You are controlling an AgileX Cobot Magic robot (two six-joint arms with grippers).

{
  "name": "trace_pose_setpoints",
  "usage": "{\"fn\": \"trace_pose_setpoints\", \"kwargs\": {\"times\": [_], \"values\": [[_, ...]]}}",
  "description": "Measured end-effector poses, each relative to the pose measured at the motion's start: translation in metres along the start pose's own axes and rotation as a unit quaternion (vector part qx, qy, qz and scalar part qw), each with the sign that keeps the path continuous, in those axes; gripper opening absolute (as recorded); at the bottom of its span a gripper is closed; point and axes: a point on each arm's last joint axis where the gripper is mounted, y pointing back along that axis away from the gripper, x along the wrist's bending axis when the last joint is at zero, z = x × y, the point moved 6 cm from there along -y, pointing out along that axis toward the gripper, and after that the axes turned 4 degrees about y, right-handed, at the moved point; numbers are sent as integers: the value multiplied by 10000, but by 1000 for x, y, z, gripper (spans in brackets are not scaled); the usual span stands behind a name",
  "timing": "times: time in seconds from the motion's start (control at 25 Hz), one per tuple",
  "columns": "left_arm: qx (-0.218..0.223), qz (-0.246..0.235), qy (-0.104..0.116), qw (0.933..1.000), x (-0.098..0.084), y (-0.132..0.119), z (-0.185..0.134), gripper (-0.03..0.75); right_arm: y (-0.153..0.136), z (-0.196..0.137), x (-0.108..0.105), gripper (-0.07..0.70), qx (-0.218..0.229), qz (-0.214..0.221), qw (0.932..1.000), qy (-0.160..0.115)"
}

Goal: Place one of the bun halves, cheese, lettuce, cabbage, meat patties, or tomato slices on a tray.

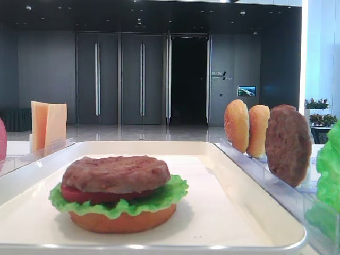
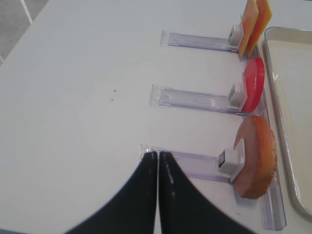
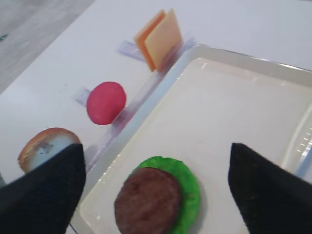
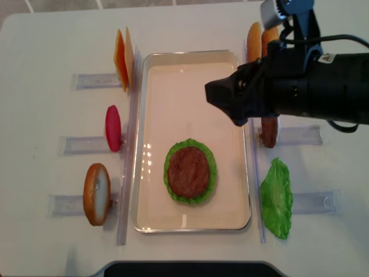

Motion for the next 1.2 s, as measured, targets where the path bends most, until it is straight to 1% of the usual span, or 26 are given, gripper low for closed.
{"fn": "trace_pose_setpoints", "kwargs": {"times": [0.08, 0.12, 0.24, 0.36, 0.44, 0.52, 0.56, 0.64, 0.72, 0.8, 0.88, 0.92, 1.0, 1.08, 1.2], "values": [[0, 0, 0, 10000, 0, 0, 0, -1, 12, 1, -13, 593, 32, -271, 9995, -129], [0, 0, 0, 10000, 0, 0, 0, -1, 17, -1, -21, 593, 116, -408, 9990, -160], [0, 0, 0, 10000, 0, 0, 0, -1, 31, -10, -42, 593, 422, -753, 9954, -423], [0, 0, 0, 10000, 0, 0, 0, -1, 44, -22, -62, 591, 812, -1034, 9893, -637], [0, 0, 0, 10000, 0, 0, 0, -1, 54, -32, -76, 589, 1090, -1246, 9831, -777], [0, 0, 0, 10000, 0, 0, 0, -1, 64, -41, -89, 589, 1327, -1517, 9741, -1027], [0, 0, 0, 10000, 0, 0, 0, -1, 70, -46, -97, 589, 1454, -1697, 9681, -1130], [0, 0, 0, 10000, 0, 0, 0, -1, 83, -56, -112, 588, 1673, -2086, 9537, -1373], [0, 0, 0, 10000, 0, 0, 0, -1, 97, -65, -126, 588, 1928, -2479, 9384, -1443], [0, 0, 0, 10000, 0, 0, 0, -1, 110, -73, -137, 588, 2171, -2831, 9240, -1373], [0, 0, 0, 10000, 0, 0, 0, -1, 123, -80, -149, 588, 2425, -3194, 9079, -1224], [0, 0, 0, 10000, 0, 0, 0, -1, 128, -82, -153, 588, 2519, -3340, 9011, -1142], [0, 0, 0, 10000, 0, 0, 0, -1, 134, -84, -158, 588, 2613, -3508, 8928, -1075], [0, 0, 0, 10000, 0, 0, 0, -1, 135, -85, -158, 588, 2644, -3540, 8906, -1080], [0, 0, 0, 10000, 0, 0, 0, -1, 136, -89, -156, 588, 2754, -3505, 8875, -1165]]}}
